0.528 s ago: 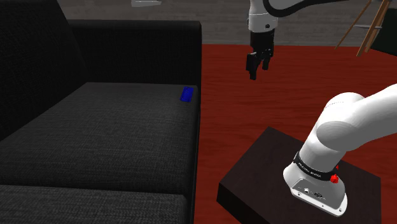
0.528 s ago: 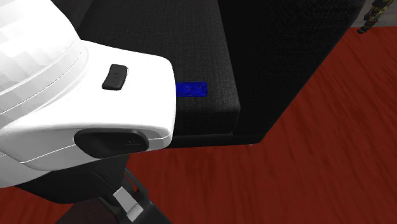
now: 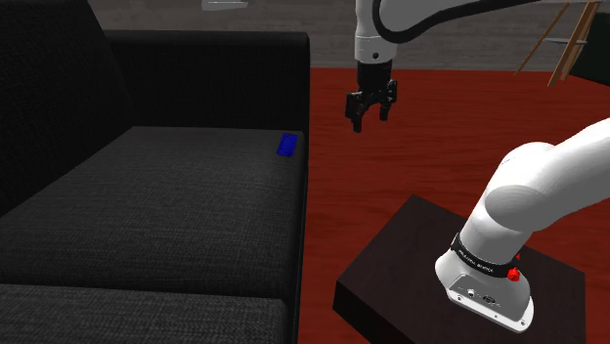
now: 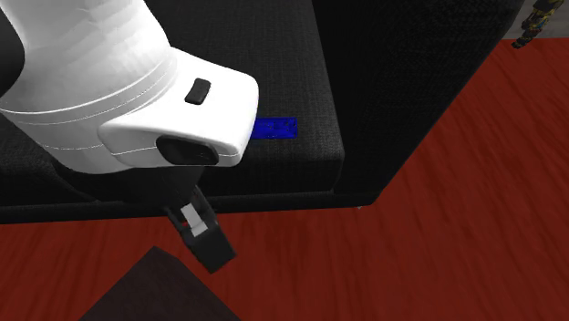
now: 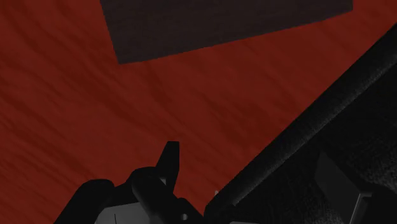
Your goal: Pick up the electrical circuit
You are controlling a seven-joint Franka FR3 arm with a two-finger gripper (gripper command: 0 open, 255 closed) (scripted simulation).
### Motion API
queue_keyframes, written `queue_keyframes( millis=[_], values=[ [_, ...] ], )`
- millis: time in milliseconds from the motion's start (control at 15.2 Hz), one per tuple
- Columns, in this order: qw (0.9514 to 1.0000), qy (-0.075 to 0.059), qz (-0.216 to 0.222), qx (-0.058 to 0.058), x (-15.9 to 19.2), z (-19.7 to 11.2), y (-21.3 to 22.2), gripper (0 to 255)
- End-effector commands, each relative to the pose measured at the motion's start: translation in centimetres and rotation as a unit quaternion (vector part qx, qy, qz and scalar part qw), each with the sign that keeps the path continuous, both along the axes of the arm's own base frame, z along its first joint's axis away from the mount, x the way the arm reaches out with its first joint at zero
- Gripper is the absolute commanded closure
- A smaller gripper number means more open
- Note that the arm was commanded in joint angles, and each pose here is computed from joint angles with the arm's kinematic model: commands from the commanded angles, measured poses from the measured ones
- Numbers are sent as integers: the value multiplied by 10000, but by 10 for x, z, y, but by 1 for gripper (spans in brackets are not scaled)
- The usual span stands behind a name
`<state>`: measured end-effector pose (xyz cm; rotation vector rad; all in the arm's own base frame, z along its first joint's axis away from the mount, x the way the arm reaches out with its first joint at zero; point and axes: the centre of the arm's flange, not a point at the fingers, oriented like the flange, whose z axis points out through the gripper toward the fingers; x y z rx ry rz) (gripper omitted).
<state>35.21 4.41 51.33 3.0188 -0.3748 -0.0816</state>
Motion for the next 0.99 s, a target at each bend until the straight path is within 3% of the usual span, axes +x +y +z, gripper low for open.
queue_keyframes(
  millis=[0, 198, 462, 660, 924],
  values=[
    [9992, -102, -371, 96, 20, -11, 16, 0],
    [9955, -245, -887, 223, 47, -24, 32, 0],
    [9859, -434, -1570, 393, 86, -39, 49, 0],
    [9751, -575, -2077, 518, 117, -49, 59, 0],
    [9562, -759, -2744, 683, 161, -61, 67, 0]
  ],
)
